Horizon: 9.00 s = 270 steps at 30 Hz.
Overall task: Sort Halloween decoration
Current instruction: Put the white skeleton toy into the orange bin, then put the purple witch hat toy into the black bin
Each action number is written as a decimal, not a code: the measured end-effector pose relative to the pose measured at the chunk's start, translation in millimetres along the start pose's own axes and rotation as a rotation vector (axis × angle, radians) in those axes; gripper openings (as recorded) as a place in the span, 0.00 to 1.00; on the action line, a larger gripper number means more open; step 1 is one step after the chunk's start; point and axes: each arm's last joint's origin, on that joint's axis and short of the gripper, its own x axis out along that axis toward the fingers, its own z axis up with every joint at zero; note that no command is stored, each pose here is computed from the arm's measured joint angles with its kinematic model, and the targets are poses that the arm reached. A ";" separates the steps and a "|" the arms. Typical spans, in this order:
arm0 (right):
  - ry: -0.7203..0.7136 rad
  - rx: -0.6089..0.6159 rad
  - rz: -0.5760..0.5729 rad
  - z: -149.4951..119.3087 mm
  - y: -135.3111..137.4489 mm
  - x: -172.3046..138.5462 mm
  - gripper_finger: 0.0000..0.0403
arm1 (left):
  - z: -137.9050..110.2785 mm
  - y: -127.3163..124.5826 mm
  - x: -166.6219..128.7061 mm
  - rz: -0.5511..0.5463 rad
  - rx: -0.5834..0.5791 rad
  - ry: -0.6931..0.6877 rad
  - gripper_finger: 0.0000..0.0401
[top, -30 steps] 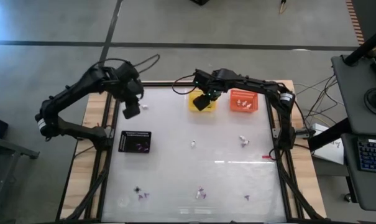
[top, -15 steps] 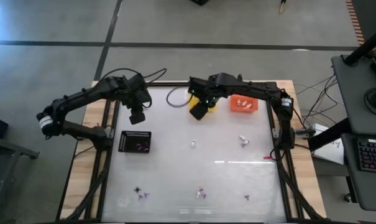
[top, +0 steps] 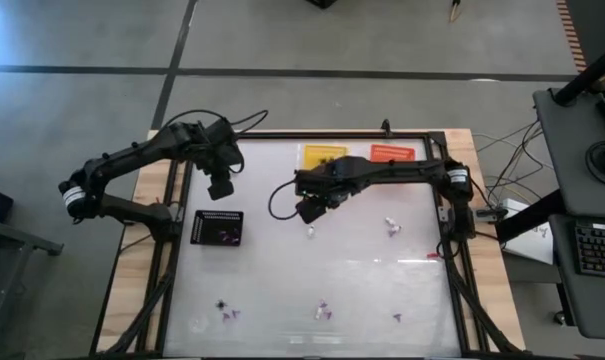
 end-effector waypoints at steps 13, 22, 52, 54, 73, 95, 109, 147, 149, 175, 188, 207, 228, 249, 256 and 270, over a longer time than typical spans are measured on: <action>0.041 0.179 -0.043 -23.8 28.0 46.2 0.40 | -1.1 -0.4 -0.3 -0.004 0.008 0.009 0.23; 0.032 0.189 -0.040 -23.5 42.6 91.1 0.36 | -4.0 -1.2 -1.1 -0.011 0.007 0.032 0.23; 0.068 0.157 -0.095 -18.4 30.4 135.6 0.27 | -6.4 -2.1 -3.1 -0.020 0.007 0.036 0.23; 0.071 0.131 -0.088 -17.3 30.1 135.8 0.23 | -6.4 -2.1 -3.1 -0.020 0.003 0.036 0.23; 0.118 0.014 -0.190 -22.9 14.7 94.5 0.04 | -6.9 -2.2 -3.2 -0.021 0.000 0.041 0.23; 0.005 -0.019 -0.495 34.5 -110.8 17.0 0.03 | -13.8 -4.2 -8.3 -0.026 -0.052 0.066 0.23; 0.098 0.015 -0.443 45.6 -212.4 20.1 0.03 | -14.0 -4.2 -8.5 -0.020 -0.209 0.067 0.23; 0.229 -0.019 -0.341 30.8 -219.3 15.4 0.18 | -10.8 -3.3 -2.9 -0.015 -0.397 0.093 0.23; 0.221 -0.034 -0.339 23.1 -210.5 10.4 0.18 | -11.0 -3.4 -2.7 -0.016 -0.394 0.098 0.23; 0.071 0.233 -0.245 -115.5 -106.9 -60.3 0.18 | -17.9 -5.3 -4.2 -0.041 -0.154 0.163 0.23; 0.061 0.301 -0.375 -145.5 -98.6 -14.0 0.18 | -17.0 -5.4 -4.1 -0.040 -0.152 0.153 0.23; 0.150 0.103 -0.315 -168.0 -125.8 59.2 0.17 | -16.1 -7.0 -4.2 -0.093 -0.164 0.138 0.23; 0.187 0.246 -0.245 -152.7 -140.6 77.8 0.18 | -15.4 -6.8 -4.1 -0.091 -0.179 0.131 0.23; 0.208 0.508 -0.268 -155.2 -140.8 77.6 0.19 | -14.5 -6.6 -3.9 -0.090 -0.179 0.122 0.23; 0.238 0.494 -0.345 -161.9 -148.5 91.9 0.15 | -13.4 -6.3 -3.8 -0.087 -0.179 0.110 0.23; 0.256 0.399 -0.330 -162.0 -147.8 96.1 0.03 | -12.9 -6.2 -3.7 -0.086 -0.178 0.105 0.23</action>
